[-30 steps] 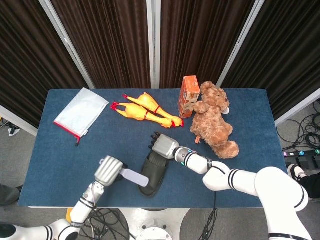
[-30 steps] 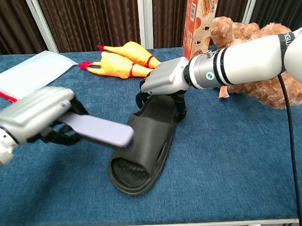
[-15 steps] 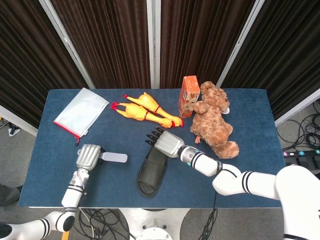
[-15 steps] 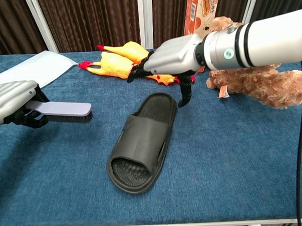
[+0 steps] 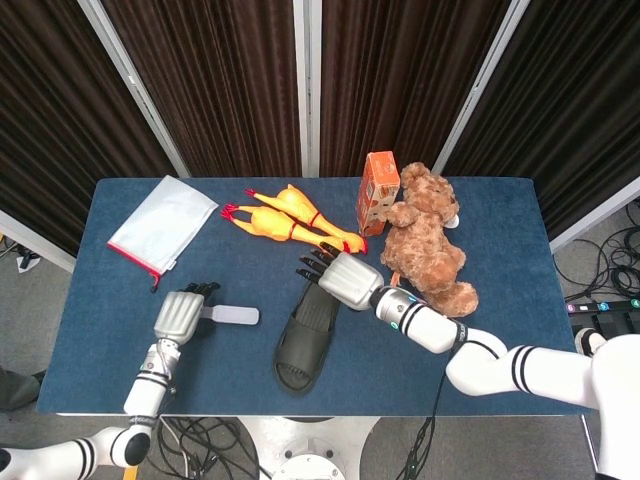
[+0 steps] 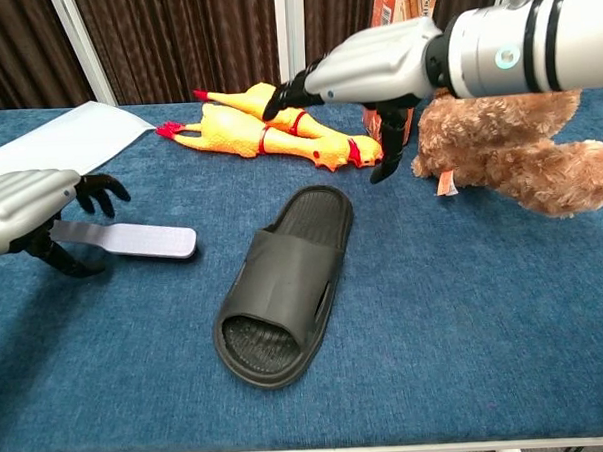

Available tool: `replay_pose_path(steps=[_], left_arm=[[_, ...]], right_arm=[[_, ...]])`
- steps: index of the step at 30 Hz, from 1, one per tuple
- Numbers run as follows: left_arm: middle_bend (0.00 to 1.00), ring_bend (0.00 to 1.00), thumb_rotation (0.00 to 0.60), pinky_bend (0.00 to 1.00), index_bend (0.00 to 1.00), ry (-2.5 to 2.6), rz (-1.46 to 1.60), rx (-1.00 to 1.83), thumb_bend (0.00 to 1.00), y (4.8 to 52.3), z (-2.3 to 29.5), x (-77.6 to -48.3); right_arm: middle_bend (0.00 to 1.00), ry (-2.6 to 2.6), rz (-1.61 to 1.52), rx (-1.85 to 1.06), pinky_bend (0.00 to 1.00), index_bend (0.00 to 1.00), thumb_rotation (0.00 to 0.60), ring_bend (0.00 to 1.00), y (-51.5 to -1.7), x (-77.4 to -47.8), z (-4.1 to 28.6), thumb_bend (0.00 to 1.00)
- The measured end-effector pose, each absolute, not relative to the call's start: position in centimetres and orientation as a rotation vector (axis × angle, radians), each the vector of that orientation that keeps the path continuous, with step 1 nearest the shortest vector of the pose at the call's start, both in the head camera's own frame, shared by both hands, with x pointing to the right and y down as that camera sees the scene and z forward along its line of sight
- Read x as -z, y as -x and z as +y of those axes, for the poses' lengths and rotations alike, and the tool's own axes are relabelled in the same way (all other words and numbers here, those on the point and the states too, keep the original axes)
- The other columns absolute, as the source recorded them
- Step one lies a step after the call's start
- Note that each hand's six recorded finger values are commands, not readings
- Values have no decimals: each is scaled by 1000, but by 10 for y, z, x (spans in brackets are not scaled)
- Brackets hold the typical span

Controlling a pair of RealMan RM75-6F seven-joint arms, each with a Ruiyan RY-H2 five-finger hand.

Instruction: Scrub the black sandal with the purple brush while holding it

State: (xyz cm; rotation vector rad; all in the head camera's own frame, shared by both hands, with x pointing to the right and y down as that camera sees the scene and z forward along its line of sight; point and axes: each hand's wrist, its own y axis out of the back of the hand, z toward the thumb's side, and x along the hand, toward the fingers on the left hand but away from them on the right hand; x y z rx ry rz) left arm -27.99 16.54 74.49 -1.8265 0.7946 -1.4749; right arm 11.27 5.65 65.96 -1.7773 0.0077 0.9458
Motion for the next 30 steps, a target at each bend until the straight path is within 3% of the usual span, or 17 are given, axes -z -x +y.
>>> replay_pose_path(steps=[9, 15, 22, 30], left_arm=[[241, 134, 600, 283, 166, 1801, 888, 1476, 147, 325, 152, -699], [243, 135, 600, 282, 191, 1633, 1021, 1508, 147, 391, 145, -653], [243, 134, 600, 260, 192, 1442, 1150, 1550, 147, 447, 171, -610], [243, 135, 600, 244, 192, 1357, 1120, 1608, 147, 458, 226, -583]], right_arm=[[0, 1702, -193, -939, 0, 0, 600, 0, -160, -613, 41, 49], [0, 1596, -421, -1025, 0, 0, 600, 0, -237, -572, 40, 60], [0, 1494, -671, -1248, 0, 0, 600, 0, -351, -545, 85, 62], [0, 1493, -902, -1440, 0, 0, 600, 0, -439, -541, 159, 66]])
